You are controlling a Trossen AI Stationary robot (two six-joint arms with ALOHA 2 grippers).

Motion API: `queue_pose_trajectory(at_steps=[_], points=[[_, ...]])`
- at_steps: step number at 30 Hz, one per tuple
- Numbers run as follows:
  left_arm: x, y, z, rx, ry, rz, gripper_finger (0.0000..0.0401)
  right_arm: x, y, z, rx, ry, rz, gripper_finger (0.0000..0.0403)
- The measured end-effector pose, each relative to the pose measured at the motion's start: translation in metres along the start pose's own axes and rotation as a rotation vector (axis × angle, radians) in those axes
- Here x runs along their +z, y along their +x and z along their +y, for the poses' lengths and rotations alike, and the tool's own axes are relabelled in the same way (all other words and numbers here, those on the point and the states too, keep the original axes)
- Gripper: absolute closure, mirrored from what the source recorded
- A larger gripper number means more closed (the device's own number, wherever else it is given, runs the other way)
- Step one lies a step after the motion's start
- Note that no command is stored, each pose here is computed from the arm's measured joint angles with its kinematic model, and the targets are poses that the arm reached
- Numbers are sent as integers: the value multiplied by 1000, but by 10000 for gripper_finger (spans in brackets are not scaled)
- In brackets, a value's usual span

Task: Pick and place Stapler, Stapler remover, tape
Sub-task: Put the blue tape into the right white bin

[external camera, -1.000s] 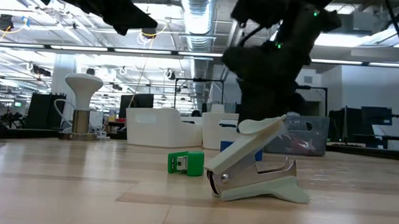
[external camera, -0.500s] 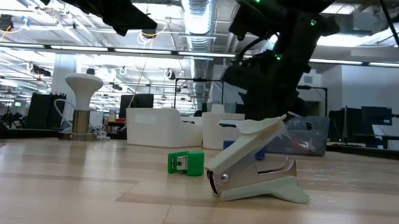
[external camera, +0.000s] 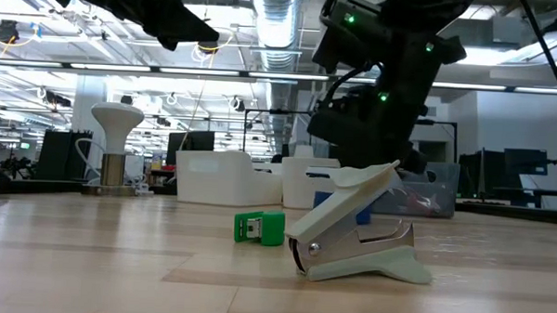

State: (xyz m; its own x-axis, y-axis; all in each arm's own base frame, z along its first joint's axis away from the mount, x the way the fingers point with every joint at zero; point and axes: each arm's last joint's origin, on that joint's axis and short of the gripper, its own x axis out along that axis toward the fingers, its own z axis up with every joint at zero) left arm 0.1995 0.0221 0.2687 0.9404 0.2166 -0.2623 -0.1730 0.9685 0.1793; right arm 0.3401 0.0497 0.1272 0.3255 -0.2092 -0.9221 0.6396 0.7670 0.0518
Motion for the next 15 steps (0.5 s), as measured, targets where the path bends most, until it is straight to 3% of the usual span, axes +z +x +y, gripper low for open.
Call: queue_pose_trajectory(at_steps=[5, 15], points=[[0, 0, 0, 0, 0, 1, 398, 3, -6, 1, -4, -74, -8, 376], [0, 0, 0, -1, 0, 3, 398, 61, -41, 3, -93, -219, -105, 373]])
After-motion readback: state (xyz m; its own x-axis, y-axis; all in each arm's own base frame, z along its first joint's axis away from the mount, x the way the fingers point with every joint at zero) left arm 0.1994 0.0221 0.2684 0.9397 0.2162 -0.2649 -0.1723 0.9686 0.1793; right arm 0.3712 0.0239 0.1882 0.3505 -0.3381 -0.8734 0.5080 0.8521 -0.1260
